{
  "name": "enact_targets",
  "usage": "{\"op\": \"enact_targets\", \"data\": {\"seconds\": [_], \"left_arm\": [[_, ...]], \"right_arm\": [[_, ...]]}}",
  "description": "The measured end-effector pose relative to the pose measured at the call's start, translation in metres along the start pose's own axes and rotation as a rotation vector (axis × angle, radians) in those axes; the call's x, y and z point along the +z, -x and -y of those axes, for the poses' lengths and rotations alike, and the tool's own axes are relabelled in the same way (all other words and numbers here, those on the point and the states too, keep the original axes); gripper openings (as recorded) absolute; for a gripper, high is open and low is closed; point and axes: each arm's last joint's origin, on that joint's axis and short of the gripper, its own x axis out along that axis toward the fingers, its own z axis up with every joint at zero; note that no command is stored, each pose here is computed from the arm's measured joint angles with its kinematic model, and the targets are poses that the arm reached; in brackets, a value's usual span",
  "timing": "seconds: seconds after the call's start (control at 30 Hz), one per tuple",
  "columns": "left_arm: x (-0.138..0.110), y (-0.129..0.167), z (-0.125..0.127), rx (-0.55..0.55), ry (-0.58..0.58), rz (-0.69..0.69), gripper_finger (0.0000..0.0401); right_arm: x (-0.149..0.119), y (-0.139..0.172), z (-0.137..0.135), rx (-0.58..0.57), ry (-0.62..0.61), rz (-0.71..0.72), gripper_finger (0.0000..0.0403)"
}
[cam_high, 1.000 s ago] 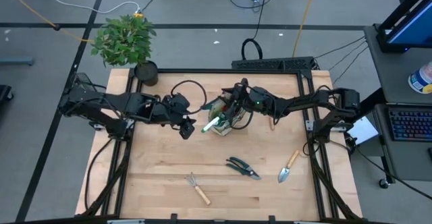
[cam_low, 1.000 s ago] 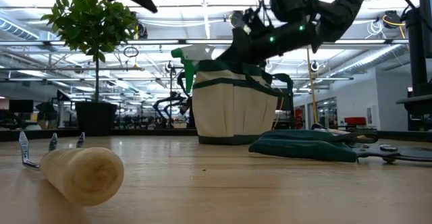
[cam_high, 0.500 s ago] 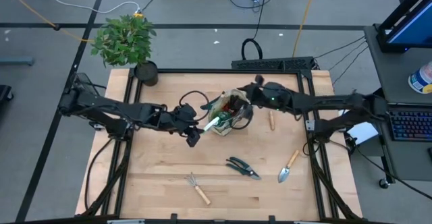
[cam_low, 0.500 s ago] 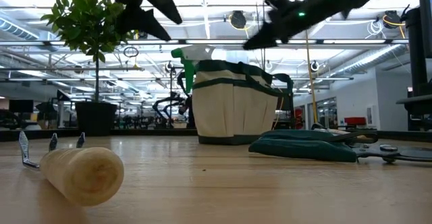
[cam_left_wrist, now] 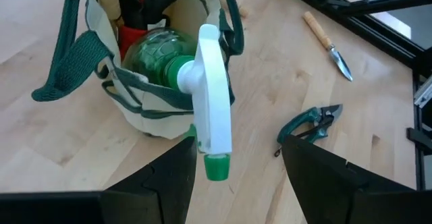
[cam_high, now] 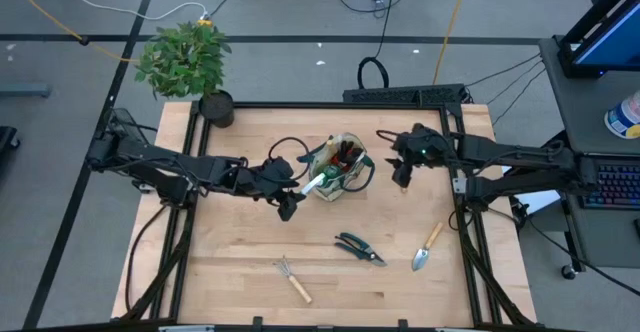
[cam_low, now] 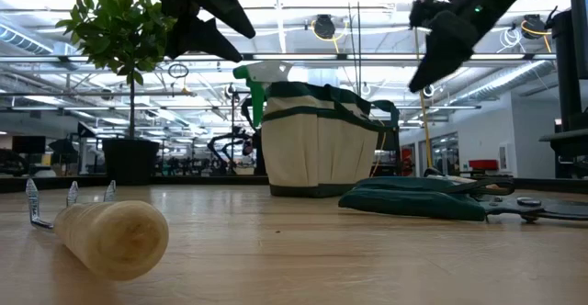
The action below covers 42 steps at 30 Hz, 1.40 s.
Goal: Pick & Place Garden tools in Gardening bag
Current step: Put the right light brown hand rake into the light brown gardening bag
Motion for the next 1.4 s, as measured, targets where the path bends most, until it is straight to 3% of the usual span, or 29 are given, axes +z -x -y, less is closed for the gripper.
{"op": "enact_targets", "data": {"seconds": [0.27, 0.47, 0.67, 0.97, 1.4], "left_arm": [[0.000, 0.000, 0.000, -0.004, -0.003, -0.003, 0.0225], [0.000, 0.000, 0.001, -0.019, -0.001, -0.013, 0.0225], [0.000, 0.000, 0.001, -0.019, -0.027, -0.014, 0.0225], [0.000, 0.000, 0.001, -0.019, -0.032, -0.014, 0.0225], [-0.001, 0.000, 0.000, -0.018, 0.028, -0.017, 0.0225]], "right_arm": [[-0.019, 0.002, 0.003, -0.039, -0.172, -0.194, 0.0194], [-0.031, 0.005, 0.002, 0.021, -0.169, -0.341, 0.0203], [-0.041, 0.009, 0.003, 0.087, 0.092, -0.447, 0.0203], [-0.038, 0.003, 0.001, 0.185, 0.535, -0.404, 0.0203], [-0.039, -0.013, -0.001, 0.267, 0.837, -0.461, 0.0203]]}}
